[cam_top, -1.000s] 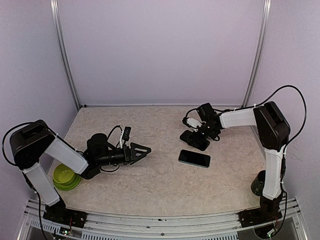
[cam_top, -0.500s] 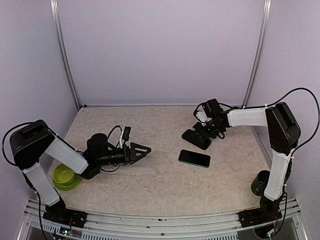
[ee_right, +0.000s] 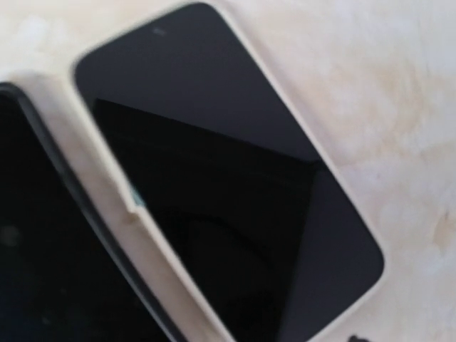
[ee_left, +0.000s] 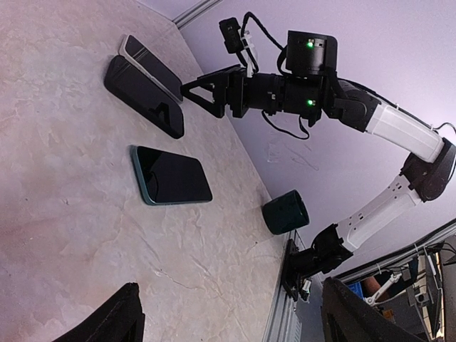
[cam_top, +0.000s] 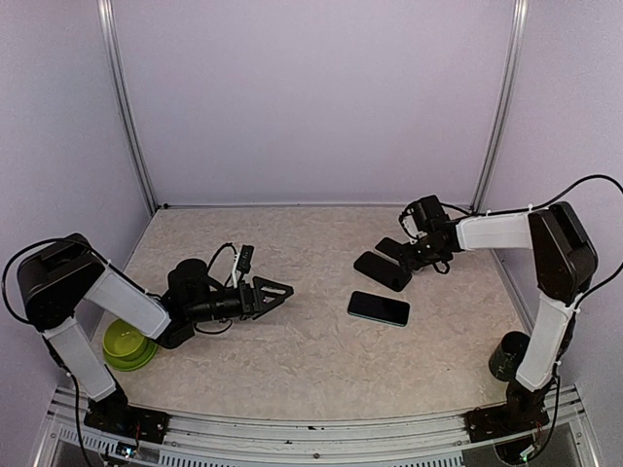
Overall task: Put the phone into the phone case
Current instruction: Move the phone with the phone case to the center of the board.
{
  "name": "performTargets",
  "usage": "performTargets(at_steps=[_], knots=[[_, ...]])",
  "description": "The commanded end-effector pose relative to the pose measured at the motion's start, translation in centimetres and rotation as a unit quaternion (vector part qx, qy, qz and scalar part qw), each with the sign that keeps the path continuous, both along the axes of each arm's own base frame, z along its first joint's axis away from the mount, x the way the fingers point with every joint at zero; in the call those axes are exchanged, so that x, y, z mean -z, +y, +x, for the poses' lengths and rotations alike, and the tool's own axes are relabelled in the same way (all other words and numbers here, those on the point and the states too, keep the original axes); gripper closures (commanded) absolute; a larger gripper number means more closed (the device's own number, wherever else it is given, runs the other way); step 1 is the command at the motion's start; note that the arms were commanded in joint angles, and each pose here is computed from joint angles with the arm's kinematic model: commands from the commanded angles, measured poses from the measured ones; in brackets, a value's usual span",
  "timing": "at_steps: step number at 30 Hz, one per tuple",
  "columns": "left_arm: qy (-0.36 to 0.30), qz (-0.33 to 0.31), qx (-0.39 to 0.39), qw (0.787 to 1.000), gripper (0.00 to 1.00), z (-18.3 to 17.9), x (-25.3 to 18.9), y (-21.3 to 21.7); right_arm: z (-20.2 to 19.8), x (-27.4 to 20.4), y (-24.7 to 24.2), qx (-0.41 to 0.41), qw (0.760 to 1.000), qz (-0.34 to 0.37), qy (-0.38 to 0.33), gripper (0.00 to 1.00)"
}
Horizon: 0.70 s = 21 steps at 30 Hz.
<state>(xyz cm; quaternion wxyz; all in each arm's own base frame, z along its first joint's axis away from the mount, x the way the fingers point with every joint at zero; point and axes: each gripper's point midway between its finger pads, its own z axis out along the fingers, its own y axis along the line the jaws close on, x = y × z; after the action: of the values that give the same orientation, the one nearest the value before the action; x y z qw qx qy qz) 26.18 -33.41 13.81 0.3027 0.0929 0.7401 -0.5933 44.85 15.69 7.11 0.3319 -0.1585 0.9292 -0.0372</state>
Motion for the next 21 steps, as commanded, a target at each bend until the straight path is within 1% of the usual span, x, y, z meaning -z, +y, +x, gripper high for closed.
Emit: performTargets(at_steps=[1, 3, 6, 9, 12, 14, 21], knots=[[-0.017, -0.001, -0.006, 1.0, 0.17, 0.0, -0.7, 0.6, -0.3, -0.8, -0.3, 0.033, 0.993, 0.109, 0.003, 0.31], [-0.017, -0.001, -0.007, 1.0, 0.16, 0.0, -0.7, 0.6, -0.5, -0.7, -0.1, 0.036, 0.991, 0.131, 0.006, 0.31], [-0.017, -0.003, -0.007, 1.0, 0.16, 0.1, -0.7, 0.5, -0.5, 0.0, -0.1, 0.04, 0.99, 0.134, 0.014, 0.33], [-0.018, -0.005, -0.006, 1.0, 0.17, 0.2, -0.9, 0.4, -0.6, 1.0, -0.2, 0.046, 0.99, 0.133, 0.024, 0.39], [-0.016, -0.005, -0.007, 1.0, 0.17, 0.1, -0.8, 0.4, -0.7, 2.1, -0.4, 0.05, 0.99, 0.126, 0.033, 0.48], [-0.016, -0.004, -0.007, 1.0, 0.17, 0.1, -0.7, 0.5, -0.8, 3.0, -0.8, 0.055, 0.991, 0.11, 0.044, 0.55], [-0.015, -0.004, -0.008, 1.0, 0.17, 0.2, -0.9, 0.4, -2.1, 5.7, -1.6, 0.049, 0.993, 0.06, 0.086, 0.67]])
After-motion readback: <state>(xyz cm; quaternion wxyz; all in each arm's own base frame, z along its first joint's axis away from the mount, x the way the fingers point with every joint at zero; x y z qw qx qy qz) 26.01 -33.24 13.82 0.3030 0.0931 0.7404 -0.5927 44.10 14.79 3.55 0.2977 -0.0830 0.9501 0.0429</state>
